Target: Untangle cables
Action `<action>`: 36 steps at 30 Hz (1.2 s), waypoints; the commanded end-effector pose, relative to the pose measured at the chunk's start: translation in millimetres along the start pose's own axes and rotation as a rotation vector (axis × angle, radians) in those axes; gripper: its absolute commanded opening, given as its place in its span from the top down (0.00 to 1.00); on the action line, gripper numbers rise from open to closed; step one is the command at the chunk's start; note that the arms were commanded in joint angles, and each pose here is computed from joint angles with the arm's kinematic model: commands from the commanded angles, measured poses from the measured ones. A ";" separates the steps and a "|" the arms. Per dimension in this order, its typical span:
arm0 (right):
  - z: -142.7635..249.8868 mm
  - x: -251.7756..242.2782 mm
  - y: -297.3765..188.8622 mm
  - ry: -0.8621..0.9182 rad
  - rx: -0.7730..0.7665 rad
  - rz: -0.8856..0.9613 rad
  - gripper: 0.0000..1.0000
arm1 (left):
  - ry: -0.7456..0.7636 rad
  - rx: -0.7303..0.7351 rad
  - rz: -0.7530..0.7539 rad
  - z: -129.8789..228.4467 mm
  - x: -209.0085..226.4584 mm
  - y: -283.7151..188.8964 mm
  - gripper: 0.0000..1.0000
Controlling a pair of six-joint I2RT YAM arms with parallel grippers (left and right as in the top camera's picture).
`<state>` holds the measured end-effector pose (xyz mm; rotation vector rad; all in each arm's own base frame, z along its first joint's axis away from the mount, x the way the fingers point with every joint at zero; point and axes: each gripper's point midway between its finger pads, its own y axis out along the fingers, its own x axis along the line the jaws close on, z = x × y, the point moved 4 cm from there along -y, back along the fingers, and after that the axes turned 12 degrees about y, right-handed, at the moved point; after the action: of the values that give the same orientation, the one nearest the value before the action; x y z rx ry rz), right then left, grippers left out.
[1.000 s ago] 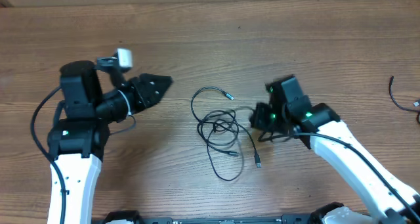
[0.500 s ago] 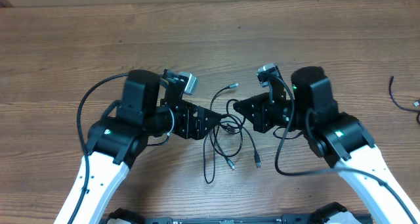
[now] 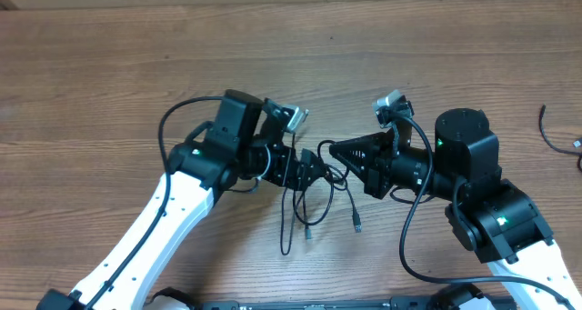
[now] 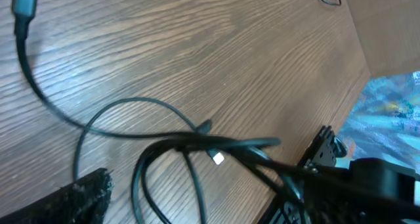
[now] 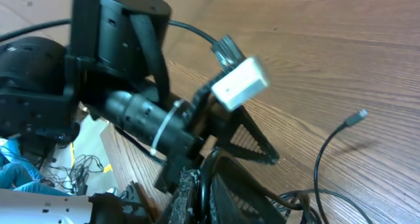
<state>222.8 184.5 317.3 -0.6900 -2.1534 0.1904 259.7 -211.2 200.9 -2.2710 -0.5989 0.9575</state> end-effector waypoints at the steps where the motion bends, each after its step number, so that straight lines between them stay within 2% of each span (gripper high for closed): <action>1: -9.1 21.4 -7.2 -0.012 -0.027 -0.088 0.96 | -0.036 -0.012 0.015 -8.3 -2.9 8.5 0.03; 4: -12.5 37.9 -9.7 -0.022 -0.021 -0.191 0.96 | -0.139 -0.031 -0.050 -13.7 10.3 16.8 0.03; 7: -18.8 45.0 -13.1 -0.050 -0.055 -0.217 0.96 | -0.306 -0.030 -0.224 -9.9 44.1 30.5 0.05; 11: -47.8 39.8 -32.3 -0.068 -0.241 -0.071 0.96 | -0.379 0.087 -0.534 23.7 96.6 41.1 0.11; 12: -58.2 38.2 -43.4 -0.067 -0.309 -0.011 0.96 | -0.408 0.140 -0.659 39.2 113.0 37.9 0.12; 15: -76.7 32.9 -70.9 -0.052 -0.450 0.127 0.96 | -0.438 0.210 -0.813 58.9 131.3 32.4 0.11; 24: -107.8 -7.4 -157.5 0.055 -0.807 0.589 0.96 | -0.436 0.254 -0.975 71.6 155.4 22.6 0.10; 28: -108.0 -29.1 -181.8 0.105 -0.889 0.755 0.96 | -0.445 0.262 -1.041 75.1 164.1 10.9 0.09; 31: -103.0 -51.6 -217.5 0.179 -1.010 0.977 0.96 | -0.459 0.297 -1.123 83.2 173.3 -5.7 0.08; 36: -101.3 -61.9 -229.7 0.217 -1.040 1.039 0.96 | -0.513 0.293 -1.158 87.9 181.7 -16.4 0.07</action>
<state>245.0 -35.7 406.6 -2.1613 -1.4498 -0.4032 302.3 -72.2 74.4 -1.1110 -1.5262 0.8813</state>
